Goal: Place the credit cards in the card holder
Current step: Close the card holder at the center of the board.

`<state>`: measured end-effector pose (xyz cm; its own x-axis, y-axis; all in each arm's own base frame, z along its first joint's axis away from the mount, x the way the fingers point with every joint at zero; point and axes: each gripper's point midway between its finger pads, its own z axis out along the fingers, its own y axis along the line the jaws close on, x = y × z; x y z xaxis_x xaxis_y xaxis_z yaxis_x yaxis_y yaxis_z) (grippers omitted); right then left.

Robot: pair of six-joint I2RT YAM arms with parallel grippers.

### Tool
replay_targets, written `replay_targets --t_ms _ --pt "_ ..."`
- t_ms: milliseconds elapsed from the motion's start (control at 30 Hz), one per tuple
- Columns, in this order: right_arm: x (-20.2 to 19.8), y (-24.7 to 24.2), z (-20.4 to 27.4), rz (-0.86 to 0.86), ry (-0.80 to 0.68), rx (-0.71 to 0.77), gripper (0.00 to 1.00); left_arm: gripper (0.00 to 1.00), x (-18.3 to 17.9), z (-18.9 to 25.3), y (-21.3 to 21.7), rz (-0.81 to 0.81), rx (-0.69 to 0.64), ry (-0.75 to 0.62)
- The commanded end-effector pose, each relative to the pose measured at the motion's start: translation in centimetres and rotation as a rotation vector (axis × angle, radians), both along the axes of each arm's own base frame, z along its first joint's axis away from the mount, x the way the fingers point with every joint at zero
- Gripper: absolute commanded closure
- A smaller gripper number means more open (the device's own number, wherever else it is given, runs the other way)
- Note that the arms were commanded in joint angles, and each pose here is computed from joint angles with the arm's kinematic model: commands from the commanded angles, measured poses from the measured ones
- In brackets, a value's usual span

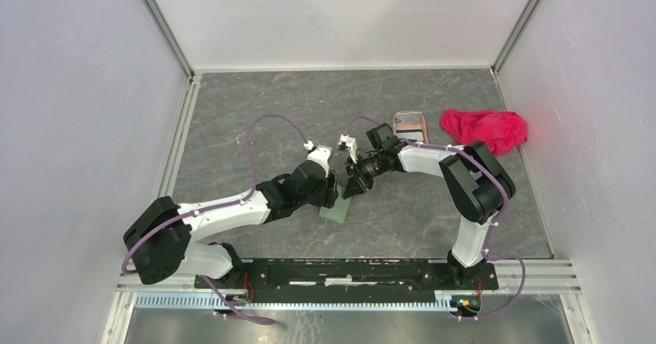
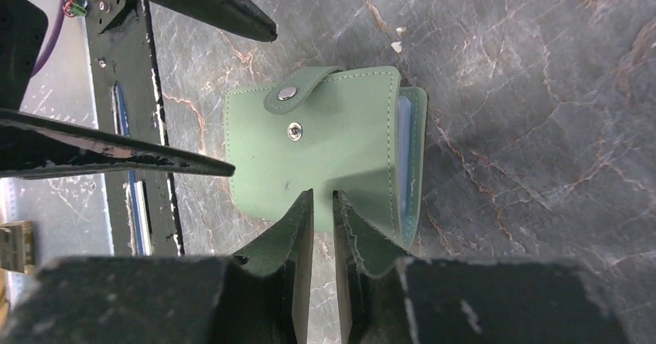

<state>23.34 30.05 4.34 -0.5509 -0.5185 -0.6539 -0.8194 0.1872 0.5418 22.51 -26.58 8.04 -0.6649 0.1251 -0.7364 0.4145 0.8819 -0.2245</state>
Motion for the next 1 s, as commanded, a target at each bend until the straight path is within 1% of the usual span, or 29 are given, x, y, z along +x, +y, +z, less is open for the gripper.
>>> replay_targets --t_ms 0,367,767,967 --pt "0.5 0.8 0.3 -0.01 0.03 0.022 0.8 0.4 0.2 0.2 -0.3 -0.041 0.052 -0.008" --pt "0.4 0.9 -0.1 -0.022 0.056 0.02 0.8 0.57 0.2 -1.2 -0.8 -0.049 0.101 0.035" --pt "0.4 0.9 0.1 -0.022 0.055 0.024 0.8 0.69 0.4 -1.4 -0.3 -0.028 0.125 0.034" --pt "0.4 0.9 0.1 -0.02 0.054 0.025 0.8 0.69 0.4 -1.6 -0.2 -0.023 0.13 0.038"
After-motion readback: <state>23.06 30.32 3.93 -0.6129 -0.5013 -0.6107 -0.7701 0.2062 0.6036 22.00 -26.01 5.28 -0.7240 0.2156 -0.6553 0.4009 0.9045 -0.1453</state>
